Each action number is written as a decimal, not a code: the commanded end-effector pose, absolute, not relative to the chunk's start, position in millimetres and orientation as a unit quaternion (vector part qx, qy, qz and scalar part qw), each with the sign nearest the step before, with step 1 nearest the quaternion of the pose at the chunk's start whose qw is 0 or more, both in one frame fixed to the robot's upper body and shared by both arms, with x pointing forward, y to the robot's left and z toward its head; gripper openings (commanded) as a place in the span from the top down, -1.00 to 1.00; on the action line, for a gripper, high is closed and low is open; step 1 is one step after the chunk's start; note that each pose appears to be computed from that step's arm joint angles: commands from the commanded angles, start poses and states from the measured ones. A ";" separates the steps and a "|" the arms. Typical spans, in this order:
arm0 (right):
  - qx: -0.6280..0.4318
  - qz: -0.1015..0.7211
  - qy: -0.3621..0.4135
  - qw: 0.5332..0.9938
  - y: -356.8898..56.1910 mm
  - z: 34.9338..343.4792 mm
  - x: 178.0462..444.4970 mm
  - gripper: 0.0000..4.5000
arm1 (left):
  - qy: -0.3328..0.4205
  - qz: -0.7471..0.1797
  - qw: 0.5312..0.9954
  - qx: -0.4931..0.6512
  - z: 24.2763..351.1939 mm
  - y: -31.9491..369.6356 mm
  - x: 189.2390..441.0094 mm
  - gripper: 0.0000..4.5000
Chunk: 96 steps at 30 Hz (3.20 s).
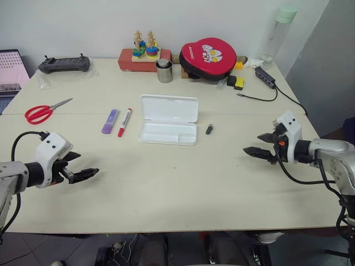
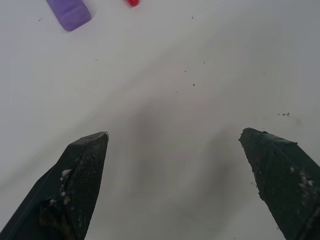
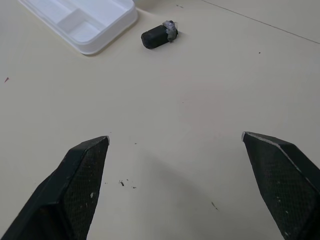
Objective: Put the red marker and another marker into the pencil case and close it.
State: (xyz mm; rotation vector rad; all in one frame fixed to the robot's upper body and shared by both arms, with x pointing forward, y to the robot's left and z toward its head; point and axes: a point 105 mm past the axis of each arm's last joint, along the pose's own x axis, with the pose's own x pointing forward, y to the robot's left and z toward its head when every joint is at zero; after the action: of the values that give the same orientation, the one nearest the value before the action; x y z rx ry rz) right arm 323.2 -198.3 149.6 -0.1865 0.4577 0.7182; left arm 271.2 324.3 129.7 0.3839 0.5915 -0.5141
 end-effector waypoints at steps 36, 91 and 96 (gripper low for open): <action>-0.225 0.552 0.192 0.780 -1.1 109.5 397.8 -0.27 | -0.060 -0.363 0.929 0.050 184.7 170.2 315.2 -1.00; -0.127 0.620 -0.096 0.769 21.4 264.1 316.5 -0.99 | 0.103 -0.087 0.988 0.079 128.4 264.4 397.7 -1.00; -0.109 0.549 -0.111 0.821 11.3 281.7 346.1 -0.99 | 0.137 -0.081 0.984 0.076 119.1 259.5 410.0 -1.00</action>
State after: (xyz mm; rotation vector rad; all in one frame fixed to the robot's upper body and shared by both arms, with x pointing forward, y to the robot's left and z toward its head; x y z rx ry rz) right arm 338.8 17.7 262.4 -0.2458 -0.1686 1.2378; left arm 405.3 261.8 115.5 0.1469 0.2732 -0.1655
